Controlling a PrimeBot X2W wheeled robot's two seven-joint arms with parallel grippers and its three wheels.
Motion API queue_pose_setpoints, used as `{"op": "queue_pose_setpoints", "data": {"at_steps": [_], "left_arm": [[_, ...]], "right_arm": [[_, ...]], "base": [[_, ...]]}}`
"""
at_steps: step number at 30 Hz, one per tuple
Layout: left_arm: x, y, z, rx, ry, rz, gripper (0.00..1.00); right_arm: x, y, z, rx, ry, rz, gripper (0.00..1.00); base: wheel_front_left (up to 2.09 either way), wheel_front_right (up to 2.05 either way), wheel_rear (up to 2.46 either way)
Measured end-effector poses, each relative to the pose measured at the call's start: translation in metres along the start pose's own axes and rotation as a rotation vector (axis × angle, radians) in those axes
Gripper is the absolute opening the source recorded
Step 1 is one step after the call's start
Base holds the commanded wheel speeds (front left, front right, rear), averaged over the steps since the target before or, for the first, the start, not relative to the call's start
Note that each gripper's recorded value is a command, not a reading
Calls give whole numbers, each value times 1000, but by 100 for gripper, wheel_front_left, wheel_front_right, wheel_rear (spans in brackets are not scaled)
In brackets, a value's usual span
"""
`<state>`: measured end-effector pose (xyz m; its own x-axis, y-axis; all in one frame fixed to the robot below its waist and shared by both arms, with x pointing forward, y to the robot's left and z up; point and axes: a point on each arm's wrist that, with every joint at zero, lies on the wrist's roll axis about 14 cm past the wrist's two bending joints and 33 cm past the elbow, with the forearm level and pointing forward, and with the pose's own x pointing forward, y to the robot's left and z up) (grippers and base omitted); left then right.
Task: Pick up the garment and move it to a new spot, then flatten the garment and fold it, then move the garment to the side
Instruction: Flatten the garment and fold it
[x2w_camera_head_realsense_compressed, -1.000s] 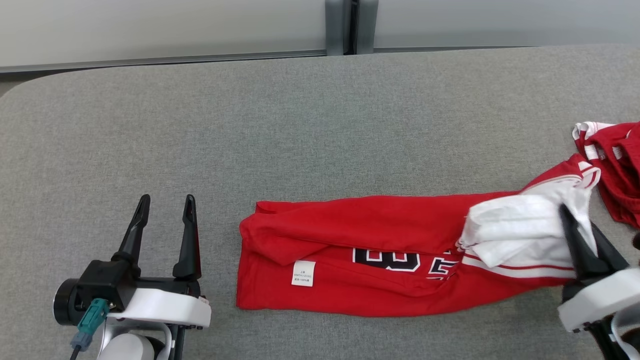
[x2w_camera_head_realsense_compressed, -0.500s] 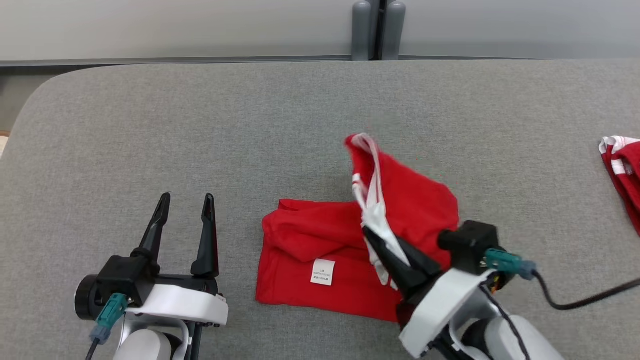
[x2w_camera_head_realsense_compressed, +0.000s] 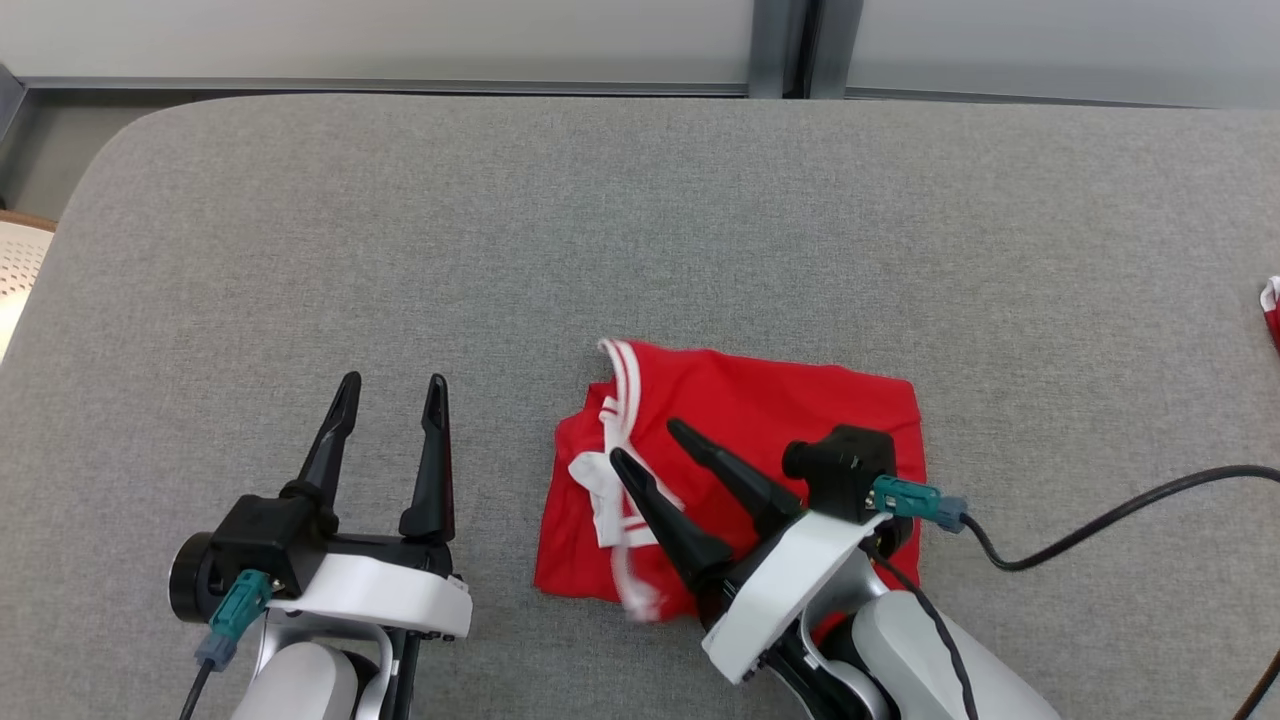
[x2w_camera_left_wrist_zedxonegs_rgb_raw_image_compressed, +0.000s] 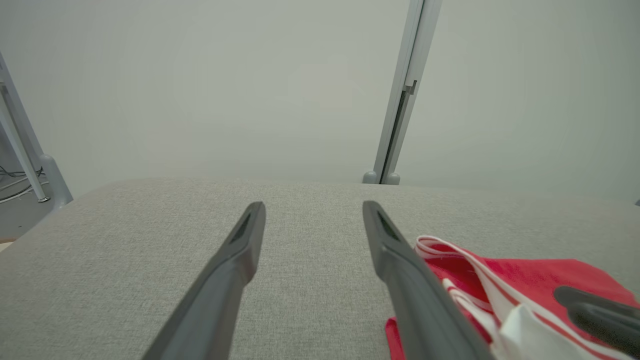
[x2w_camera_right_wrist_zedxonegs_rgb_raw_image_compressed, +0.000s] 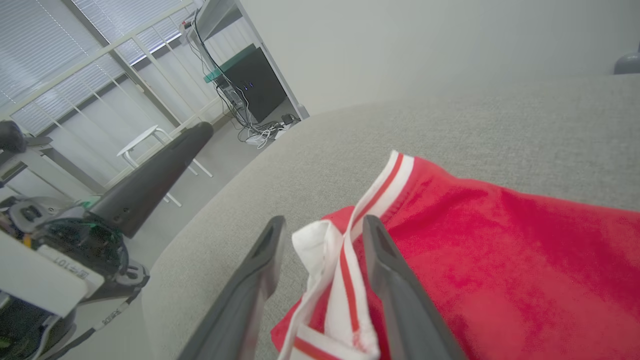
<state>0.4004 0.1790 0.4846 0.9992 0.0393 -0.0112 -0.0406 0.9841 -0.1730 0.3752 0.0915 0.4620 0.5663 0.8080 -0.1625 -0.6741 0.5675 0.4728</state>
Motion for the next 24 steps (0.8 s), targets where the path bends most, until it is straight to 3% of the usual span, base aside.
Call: {"op": "queue_pose_setpoints", "data": {"at_steps": [8,13,19,24], "left_arm": [[6,-1,-4,18,8,-11,100],[9,-4,-4,42,4,-24,100],[5,0,0,56,-5,-18,100],[-5,3,2,70,-3,-21,100]], "right_arm": [[1,-6,82,-54,-336,7,100],[-34,-60,112,-142,-436,-152,100],[-104,-122,105,-201,-425,-404,100],[-157,-140,93,-222,-390,-557,100]], "base": [[0,0,0],[0,0,0],[0,0,0],[0,0,0]]}}
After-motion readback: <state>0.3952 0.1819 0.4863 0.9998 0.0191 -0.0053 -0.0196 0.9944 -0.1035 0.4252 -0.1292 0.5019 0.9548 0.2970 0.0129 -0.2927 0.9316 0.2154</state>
